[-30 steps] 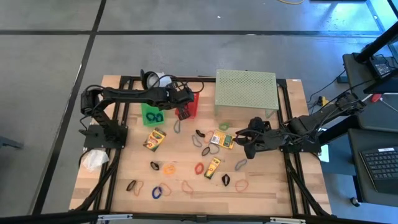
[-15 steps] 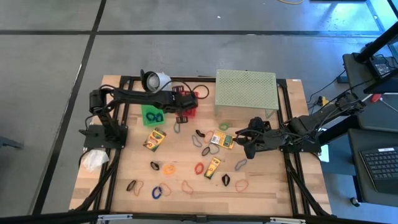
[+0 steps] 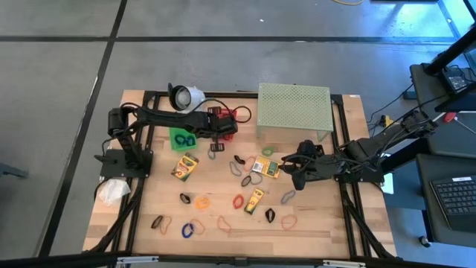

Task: Pick & Place Office Desk Supplies
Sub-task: Put the crayons box into the red basket, then put the blue rubber band into the black basket

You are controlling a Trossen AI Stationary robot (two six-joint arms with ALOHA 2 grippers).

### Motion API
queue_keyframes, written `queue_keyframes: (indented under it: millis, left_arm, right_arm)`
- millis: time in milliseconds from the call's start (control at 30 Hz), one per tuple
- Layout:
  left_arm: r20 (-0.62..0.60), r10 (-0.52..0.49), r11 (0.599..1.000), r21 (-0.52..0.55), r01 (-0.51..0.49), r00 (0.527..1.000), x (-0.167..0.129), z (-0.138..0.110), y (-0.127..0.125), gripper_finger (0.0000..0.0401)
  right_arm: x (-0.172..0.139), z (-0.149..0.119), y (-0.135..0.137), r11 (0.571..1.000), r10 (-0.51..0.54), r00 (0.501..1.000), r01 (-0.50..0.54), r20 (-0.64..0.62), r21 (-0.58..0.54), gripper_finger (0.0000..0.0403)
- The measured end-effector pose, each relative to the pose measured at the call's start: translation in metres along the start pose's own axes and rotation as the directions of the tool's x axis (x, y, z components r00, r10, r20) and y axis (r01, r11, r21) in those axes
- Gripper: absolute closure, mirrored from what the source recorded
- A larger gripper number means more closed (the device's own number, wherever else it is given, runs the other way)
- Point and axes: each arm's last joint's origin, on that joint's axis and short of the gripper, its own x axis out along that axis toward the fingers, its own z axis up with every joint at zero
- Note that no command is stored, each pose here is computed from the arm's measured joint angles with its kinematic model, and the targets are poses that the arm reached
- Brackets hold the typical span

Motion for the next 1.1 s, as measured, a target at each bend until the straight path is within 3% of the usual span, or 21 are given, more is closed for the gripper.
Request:
queue_keyframes:
  millis: [333, 500, 633, 867, 967, 1100]
  left_arm:
    - [-0.019, -0.006, 0.999, 0.039, 0.007, 1.0, -0.003, -0.001, -0.006, 0.0237]
    - [-0.011, 0.065, 0.997, 0.045, -0.065, 0.998, -0.011, 0.005, -0.001, 0.021]
    - [0.025, 0.038, 0.999, 0.005, -0.039, 0.999, -0.026, 0.015, 0.004, 0.0204]
    - [-0.001, -0.176, 0.972, -0.158, 0.173, 0.984, -0.043, 0.015, -0.016, 0.0208]
    - [-0.069, -0.14, 0.977, -0.175, 0.126, 0.988, -0.05, 0.009, -0.028, 0.0209]
    - [-0.104, -0.071, 0.993, -0.097, 0.061, 0.992, -0.061, 0.004, -0.046, 0.0212]
  right_arm:
    - [0.0, 0.0, 0.0, 1.0, 0.001, 1.0, -0.001, 0.001, 0.006, 0.0218]
    - [0.0, 0.001, 0.001, 1.0, 0.01, 1.0, -0.01, 0.009, 0.013, 0.0218]
    - [0.0, 0.001, 0.001, 1.0, 0.014, 1.0, -0.014, 0.005, 0.012, 0.0218]
    - [0.0, 0.001, 0.001, 1.0, 0.015, 1.0, -0.015, 0.003, 0.008, 0.0218]
    - [0.0, 0.001, 0.001, 1.0, 0.015, 1.0, -0.015, 0.003, -0.008, 0.0218]
    - [0.0, 0.001, 0.001, 1.0, 0.015, 1.0, -0.015, 0.003, -0.011, 0.0218]
